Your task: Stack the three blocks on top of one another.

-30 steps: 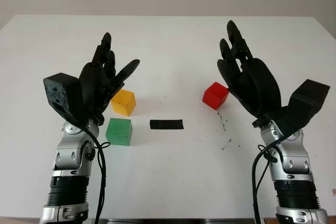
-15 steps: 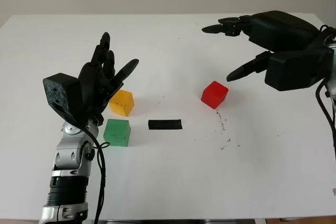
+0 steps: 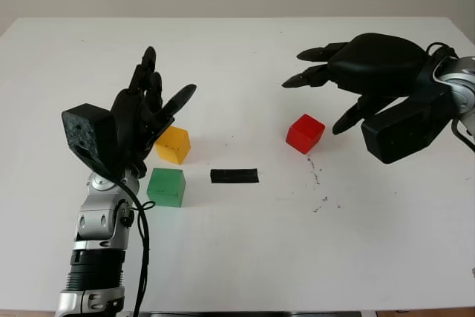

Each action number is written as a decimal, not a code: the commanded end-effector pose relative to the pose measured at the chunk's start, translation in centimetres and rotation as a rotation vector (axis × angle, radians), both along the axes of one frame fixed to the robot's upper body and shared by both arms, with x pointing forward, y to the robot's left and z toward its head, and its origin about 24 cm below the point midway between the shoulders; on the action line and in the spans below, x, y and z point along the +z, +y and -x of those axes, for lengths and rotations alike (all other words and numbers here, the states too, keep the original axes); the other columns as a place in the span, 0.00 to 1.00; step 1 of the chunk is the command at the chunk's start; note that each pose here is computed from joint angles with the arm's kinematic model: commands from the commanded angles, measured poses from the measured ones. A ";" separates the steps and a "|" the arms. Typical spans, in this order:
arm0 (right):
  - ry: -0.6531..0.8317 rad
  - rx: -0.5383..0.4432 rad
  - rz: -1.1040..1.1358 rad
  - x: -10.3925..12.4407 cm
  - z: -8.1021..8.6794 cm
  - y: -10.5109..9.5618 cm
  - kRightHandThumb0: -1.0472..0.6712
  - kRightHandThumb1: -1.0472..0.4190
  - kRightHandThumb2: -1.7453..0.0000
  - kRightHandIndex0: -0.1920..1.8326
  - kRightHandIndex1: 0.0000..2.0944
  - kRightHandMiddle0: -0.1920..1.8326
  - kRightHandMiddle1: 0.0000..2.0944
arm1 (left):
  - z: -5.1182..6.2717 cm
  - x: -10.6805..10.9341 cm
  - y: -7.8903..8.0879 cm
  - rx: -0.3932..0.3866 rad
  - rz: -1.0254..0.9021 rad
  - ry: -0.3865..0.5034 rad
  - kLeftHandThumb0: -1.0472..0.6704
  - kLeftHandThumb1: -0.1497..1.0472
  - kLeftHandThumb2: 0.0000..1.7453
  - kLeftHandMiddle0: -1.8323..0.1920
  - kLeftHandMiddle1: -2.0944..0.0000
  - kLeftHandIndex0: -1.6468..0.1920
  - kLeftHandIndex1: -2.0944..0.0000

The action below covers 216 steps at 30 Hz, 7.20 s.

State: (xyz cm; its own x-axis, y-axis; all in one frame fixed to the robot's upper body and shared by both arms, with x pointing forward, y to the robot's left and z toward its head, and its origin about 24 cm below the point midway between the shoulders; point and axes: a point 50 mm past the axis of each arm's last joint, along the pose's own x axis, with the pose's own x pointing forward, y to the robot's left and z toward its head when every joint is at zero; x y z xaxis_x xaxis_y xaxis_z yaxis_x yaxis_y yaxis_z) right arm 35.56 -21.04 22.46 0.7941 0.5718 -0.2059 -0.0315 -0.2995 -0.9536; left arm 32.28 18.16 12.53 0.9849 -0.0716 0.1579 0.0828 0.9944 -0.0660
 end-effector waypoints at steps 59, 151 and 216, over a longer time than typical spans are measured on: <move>0.008 0.067 -0.141 -2.3 -1.5 0.6 0.37 0.05 0.97 0.23 0.03 0.28 0.66 | 0.3 0.1 0.3 0.021 -0.006 0.006 0.18 0.88 0.03 0.96 1.00 0.93 1.00; 0.050 0.643 0.160 -4.9 1.2 12.9 0.14 0.11 0.97 0.14 0.01 0.15 0.32 | 0.5 -0.3 -0.3 0.038 0.066 0.022 0.13 1.00 0.25 0.96 1.00 0.93 1.00; 0.420 -0.158 -1.146 -5.5 1.7 2.3 0.18 0.00 0.85 0.03 0.02 0.10 0.03 | -1.2 11.7 4.3 -0.204 -1.384 -0.140 0.21 0.77 0.04 0.83 0.90 0.67 0.85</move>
State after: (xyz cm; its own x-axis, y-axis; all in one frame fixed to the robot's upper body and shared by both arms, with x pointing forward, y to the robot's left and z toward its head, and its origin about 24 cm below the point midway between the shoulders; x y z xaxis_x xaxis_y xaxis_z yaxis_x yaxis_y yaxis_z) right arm 33.99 -18.67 16.64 0.8646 0.4972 0.0730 -0.3720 0.7308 -0.5723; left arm 33.67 22.61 23.82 0.9199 -0.3858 -0.0704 0.1740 0.2404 0.9550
